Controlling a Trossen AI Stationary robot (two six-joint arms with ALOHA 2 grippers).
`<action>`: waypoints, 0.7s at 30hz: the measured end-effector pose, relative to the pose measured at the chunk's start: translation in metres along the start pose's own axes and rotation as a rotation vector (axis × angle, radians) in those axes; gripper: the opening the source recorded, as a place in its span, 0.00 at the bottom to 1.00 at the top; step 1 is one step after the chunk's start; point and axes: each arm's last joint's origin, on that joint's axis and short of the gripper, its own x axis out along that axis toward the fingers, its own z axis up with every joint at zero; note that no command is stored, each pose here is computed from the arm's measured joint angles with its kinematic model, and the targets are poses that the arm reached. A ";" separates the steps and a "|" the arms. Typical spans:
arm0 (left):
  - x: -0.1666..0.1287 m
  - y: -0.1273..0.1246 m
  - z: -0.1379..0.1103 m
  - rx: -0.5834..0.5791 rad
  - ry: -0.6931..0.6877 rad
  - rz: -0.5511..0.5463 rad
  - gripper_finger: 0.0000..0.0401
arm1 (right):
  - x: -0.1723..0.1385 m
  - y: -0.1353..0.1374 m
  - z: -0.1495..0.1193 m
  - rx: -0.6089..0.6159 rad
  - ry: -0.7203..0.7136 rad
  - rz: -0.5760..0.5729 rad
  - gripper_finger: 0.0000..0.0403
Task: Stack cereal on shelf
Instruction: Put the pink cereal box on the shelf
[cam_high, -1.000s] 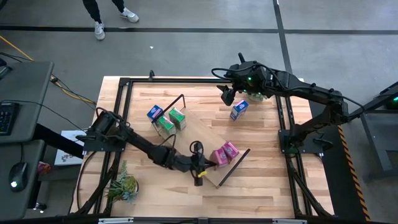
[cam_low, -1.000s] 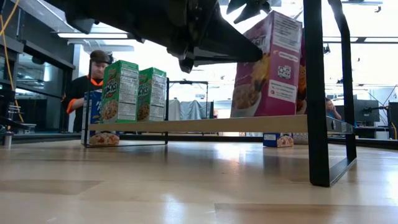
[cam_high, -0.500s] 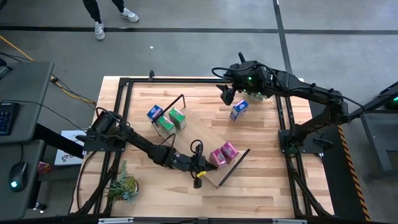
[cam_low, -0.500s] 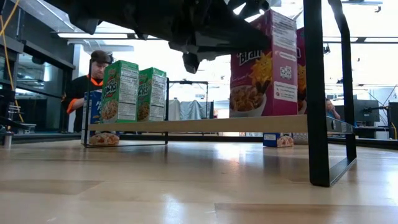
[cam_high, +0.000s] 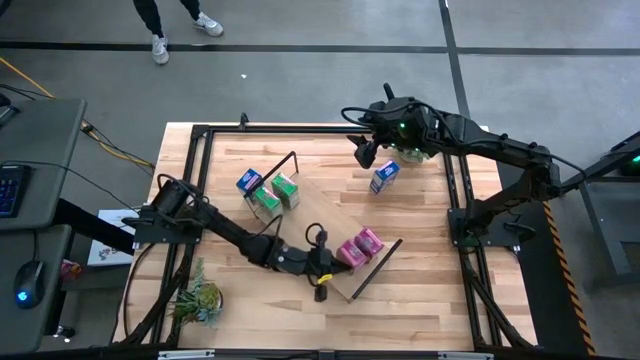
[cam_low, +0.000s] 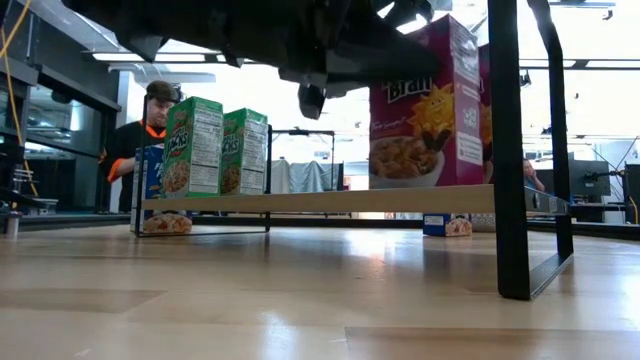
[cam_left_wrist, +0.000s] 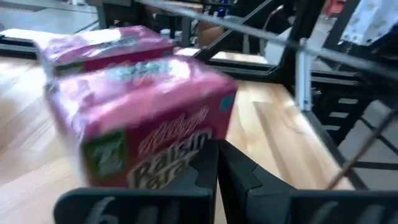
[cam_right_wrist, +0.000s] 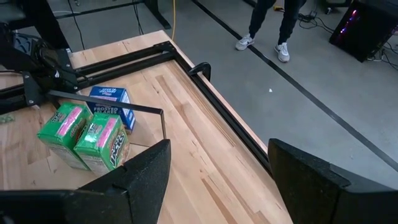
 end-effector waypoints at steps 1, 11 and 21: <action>0.000 -0.001 0.001 0.001 0.001 -0.004 0.00 | 0.000 0.000 0.000 0.001 -0.002 0.000 0.65; -0.037 -0.018 0.025 0.141 0.045 -0.079 0.00 | 0.000 0.000 0.001 0.002 -0.006 0.001 0.65; -0.090 0.060 0.010 0.050 -0.112 0.187 0.00 | 0.000 0.000 0.001 0.002 -0.005 0.005 0.65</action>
